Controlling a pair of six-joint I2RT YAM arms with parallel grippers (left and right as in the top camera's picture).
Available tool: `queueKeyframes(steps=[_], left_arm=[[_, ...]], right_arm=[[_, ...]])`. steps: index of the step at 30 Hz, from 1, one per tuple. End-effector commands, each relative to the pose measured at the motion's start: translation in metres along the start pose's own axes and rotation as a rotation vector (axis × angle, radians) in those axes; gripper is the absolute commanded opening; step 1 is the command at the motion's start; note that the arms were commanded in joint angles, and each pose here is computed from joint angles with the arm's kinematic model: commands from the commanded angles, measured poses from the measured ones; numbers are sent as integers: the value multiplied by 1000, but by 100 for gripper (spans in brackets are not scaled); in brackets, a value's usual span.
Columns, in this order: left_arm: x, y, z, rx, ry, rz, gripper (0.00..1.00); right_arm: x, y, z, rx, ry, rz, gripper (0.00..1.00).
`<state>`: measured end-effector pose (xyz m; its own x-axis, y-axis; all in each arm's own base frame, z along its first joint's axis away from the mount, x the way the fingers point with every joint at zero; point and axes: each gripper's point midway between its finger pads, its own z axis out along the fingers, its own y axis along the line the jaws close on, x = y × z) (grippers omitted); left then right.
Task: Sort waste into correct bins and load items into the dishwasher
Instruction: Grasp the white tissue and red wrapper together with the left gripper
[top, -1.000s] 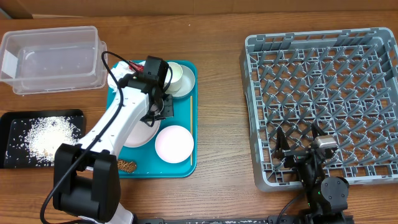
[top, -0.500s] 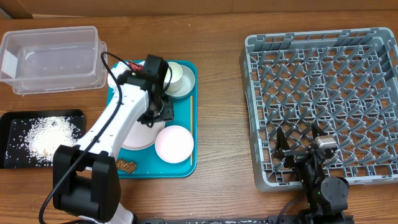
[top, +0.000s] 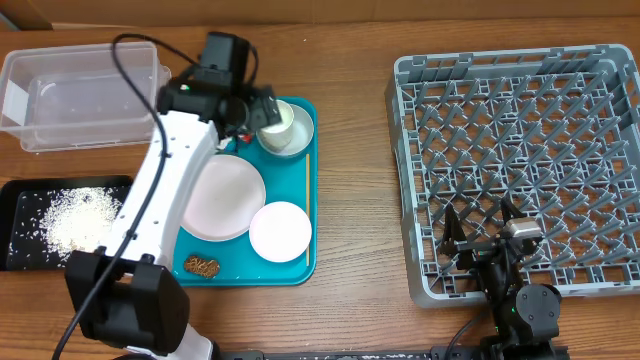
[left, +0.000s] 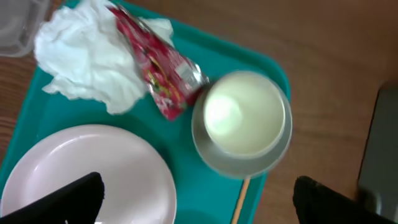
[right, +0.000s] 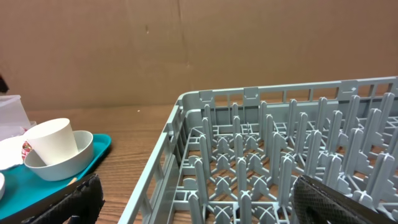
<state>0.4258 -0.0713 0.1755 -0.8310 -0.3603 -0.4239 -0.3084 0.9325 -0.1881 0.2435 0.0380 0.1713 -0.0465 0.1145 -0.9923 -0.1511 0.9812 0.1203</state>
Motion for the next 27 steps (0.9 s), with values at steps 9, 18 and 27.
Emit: queueKeyframes(steps=[9,18,27], left_arm=[[-70,34,12,64,-165,-455,100],[-45,38,95,8,-24,-519,100],[-20,26,156,61,102,-541,100]], right_arm=[[1,-2,0,7,-8,-5,100],[1,-2,0,7,-7,-5,100],[1,-2,0,7,-7,-5,100]])
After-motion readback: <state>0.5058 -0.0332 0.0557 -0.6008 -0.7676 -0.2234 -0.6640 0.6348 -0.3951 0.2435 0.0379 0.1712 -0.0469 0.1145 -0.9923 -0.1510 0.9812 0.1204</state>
